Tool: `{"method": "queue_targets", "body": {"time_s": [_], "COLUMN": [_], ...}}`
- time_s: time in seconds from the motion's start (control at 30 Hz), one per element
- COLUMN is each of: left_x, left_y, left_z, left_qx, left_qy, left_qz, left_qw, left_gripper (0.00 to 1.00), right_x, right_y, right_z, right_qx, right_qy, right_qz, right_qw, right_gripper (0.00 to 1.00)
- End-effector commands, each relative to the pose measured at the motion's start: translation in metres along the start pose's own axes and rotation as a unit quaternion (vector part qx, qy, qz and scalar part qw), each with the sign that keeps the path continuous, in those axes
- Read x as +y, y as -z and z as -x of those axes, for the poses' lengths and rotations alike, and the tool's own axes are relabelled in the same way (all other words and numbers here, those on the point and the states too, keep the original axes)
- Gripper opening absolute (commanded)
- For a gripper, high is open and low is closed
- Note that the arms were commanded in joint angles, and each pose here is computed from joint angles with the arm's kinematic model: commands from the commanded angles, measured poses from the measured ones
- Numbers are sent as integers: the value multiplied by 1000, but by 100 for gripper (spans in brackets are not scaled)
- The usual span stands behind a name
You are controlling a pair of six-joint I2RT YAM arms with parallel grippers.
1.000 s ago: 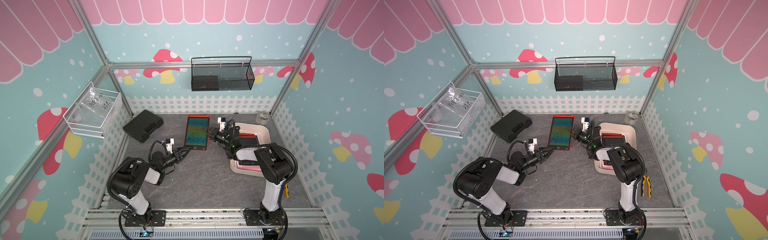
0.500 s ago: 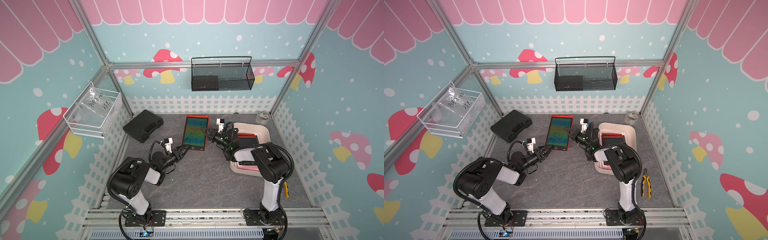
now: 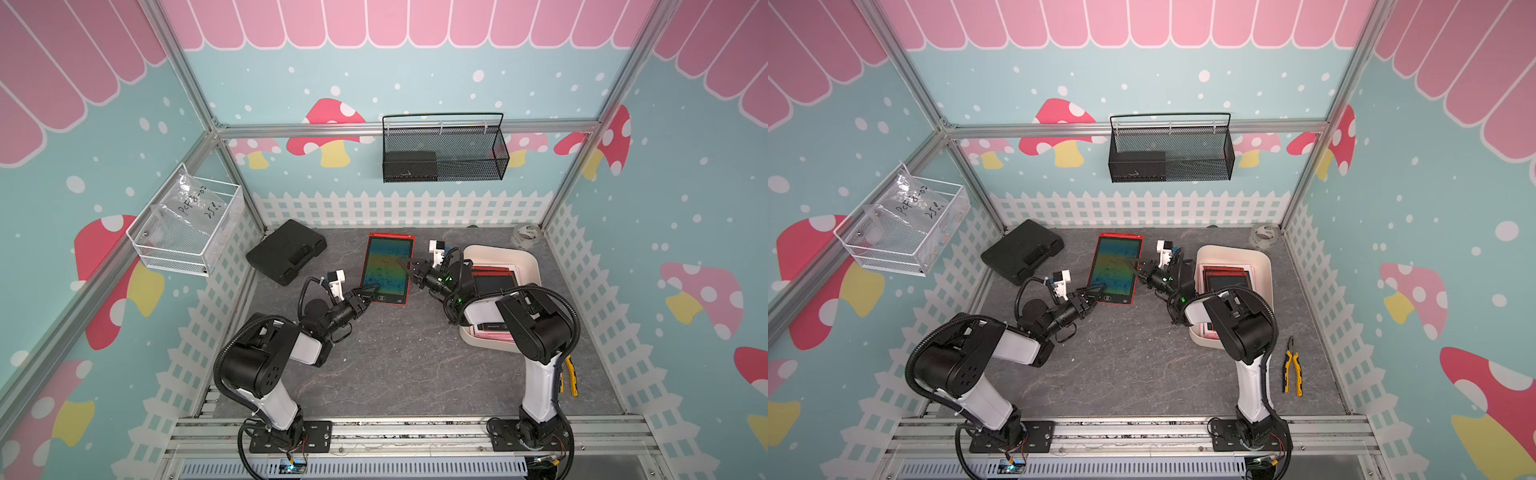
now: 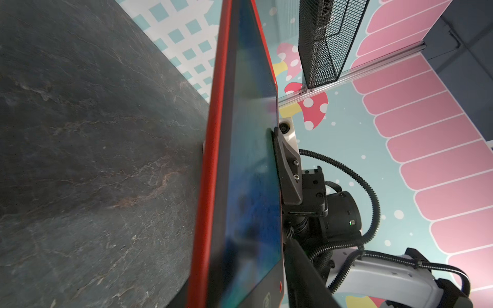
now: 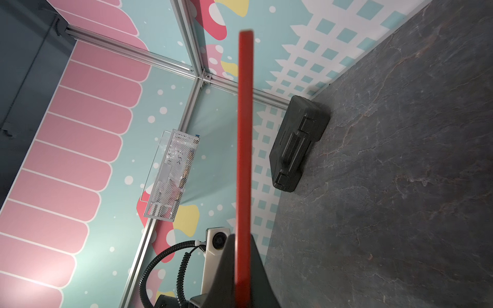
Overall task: Take out the writing tablet from the storage box
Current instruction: Place the writing tablet at the center of the board.
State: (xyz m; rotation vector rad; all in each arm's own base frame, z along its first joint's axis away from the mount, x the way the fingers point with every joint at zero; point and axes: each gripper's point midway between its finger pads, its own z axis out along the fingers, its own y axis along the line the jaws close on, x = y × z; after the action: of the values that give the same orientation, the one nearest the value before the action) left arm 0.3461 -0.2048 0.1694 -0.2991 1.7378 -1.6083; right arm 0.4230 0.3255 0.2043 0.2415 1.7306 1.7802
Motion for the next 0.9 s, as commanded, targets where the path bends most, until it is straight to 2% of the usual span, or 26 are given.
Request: {"method": "queue_targets", "body": {"time_s": [0.0,0.2,0.3,0.4,0.47,0.57,0.67,0.77,0.87], "left_x": [-8,-5,-6,-6,-5,-3,-3,0,6], "left_y": [-6,-5,-5,-3,-2,0,2,6,10], "left_z": [4,3,4,5,6,9,14,19,25], "left_qx": [-5,-2,-1,-1,-1,-4,-7,-11,-16], "left_qy": [-12,-10,-10,-11,-9,-4,-3,1,8], "left_qz": [-19,-15,-17,-17,-16,-14,-15,-12,-5], "left_qw": [1000,1000,1000,1000,1000,1000,1000,1000,1000], "left_gripper": [35,23,22,20,20,17,15,13,12], "right_x": [6,1,2,-1,-2,-3,-4,-8,-14], "right_y": [-6,-7,-8,-9,-11,-13,-13,-12,-9], "right_z": [-3,-4,-5,-6,-7,-9,-8,-4,0], "right_qx": [0,4,6,10,15,24,27,24,22], "right_qy": [1,-2,-1,-1,-1,-2,5,10,14], "right_qz": [23,21,23,21,23,29,24,7,-11], "right_qw": [1000,1000,1000,1000,1000,999,999,1000,1000], "right_gripper": [0,2,6,15,29,40,41,53,58]}}
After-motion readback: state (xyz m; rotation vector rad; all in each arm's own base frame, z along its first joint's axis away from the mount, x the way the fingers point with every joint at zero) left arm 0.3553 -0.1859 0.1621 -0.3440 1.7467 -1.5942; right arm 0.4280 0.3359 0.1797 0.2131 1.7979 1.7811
